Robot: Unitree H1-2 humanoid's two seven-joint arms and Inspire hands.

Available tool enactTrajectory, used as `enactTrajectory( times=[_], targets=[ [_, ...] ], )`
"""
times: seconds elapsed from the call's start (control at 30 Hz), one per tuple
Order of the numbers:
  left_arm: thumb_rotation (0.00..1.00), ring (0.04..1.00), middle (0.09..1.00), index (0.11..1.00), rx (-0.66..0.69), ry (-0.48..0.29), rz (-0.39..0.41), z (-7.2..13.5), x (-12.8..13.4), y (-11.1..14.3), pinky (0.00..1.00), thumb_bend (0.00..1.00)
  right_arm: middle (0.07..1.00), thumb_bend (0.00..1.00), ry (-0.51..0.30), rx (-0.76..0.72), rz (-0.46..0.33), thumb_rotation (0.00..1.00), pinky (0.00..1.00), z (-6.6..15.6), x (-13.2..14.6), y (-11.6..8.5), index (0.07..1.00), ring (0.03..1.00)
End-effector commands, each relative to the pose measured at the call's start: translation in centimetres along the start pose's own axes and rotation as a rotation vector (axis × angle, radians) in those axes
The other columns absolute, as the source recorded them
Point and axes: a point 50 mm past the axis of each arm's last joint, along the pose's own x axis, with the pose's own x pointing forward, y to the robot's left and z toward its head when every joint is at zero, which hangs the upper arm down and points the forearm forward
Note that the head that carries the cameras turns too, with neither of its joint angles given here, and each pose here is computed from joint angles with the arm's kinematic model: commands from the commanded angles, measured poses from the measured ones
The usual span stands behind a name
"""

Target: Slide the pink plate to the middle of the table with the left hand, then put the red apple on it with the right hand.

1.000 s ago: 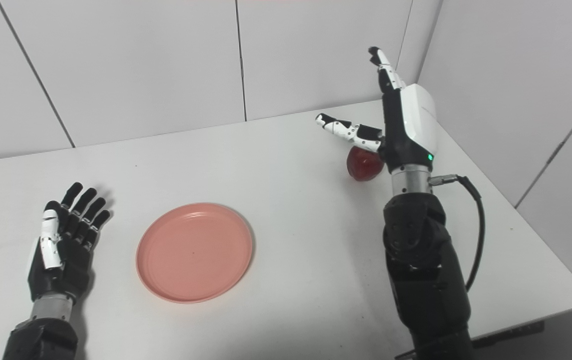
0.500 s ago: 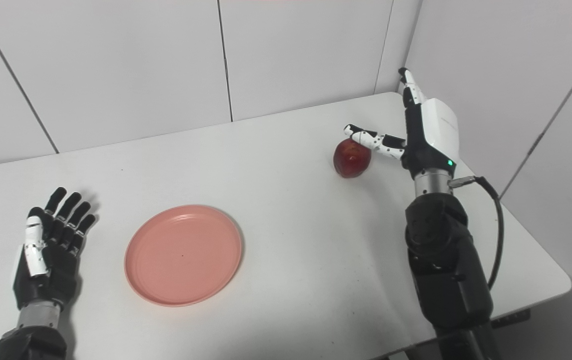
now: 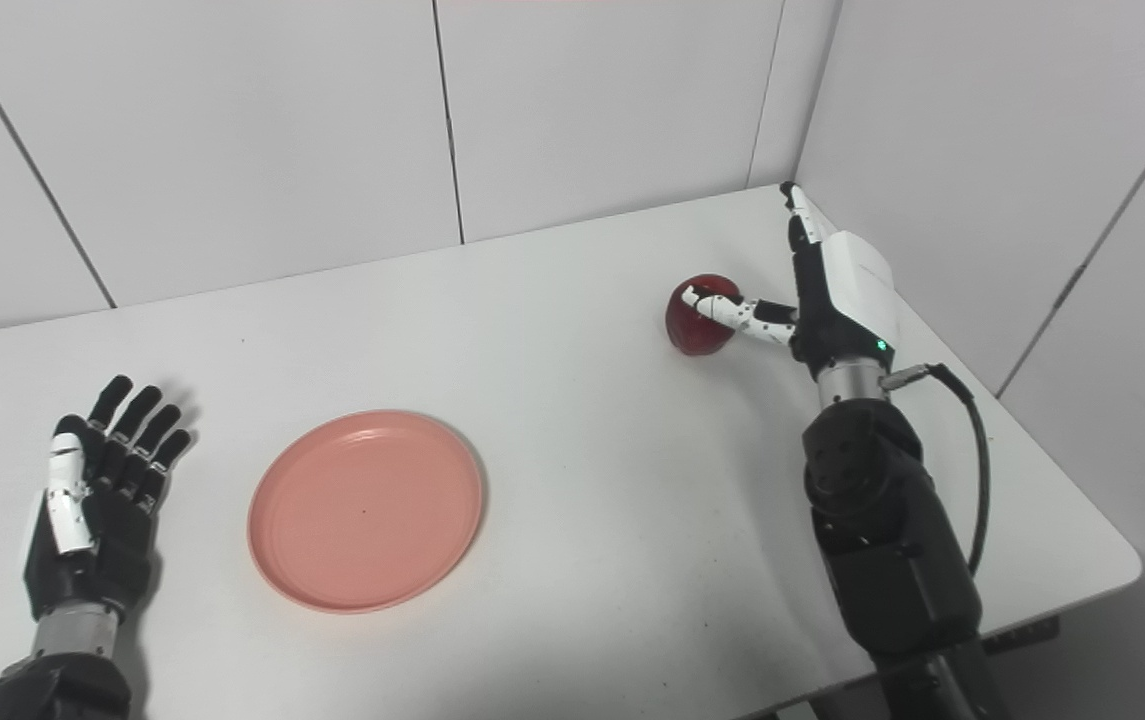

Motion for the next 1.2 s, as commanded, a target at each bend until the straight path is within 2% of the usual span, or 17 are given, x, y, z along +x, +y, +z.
enactTrajectory(
  times=[0.0,0.23,0.63,1.17],
  targets=[
    [1.0,0.871,0.876,0.859,-0.008,0.073,0.034,-1.3,-0.7,0.7,0.87,0.34,0.935,1.0,-0.026,-0.001,-0.041,0.58,0.76,1.3,1.1,-1.2,0.956,0.884],
    [1.0,0.882,0.885,0.867,-0.022,0.077,0.023,-1.3,-0.7,0.7,0.89,0.34,0.95,1.0,0.004,0.017,0.004,0.57,0.78,1.5,1.8,-0.3,0.972,0.9],
    [1.0,0.868,0.873,0.855,-0.007,0.077,0.027,-1.1,-0.9,0.6,0.87,0.33,0.944,1.0,-0.003,0.035,0.036,0.53,0.77,2.6,3.1,0.8,0.968,0.892],
    [1.0,0.864,0.873,0.856,-0.001,0.082,0.032,-1.1,-1.2,0.5,0.86,0.34,0.937,1.0,0.017,0.032,0.063,0.46,0.77,1.9,4.1,1.7,0.967,0.892]
  ],
)
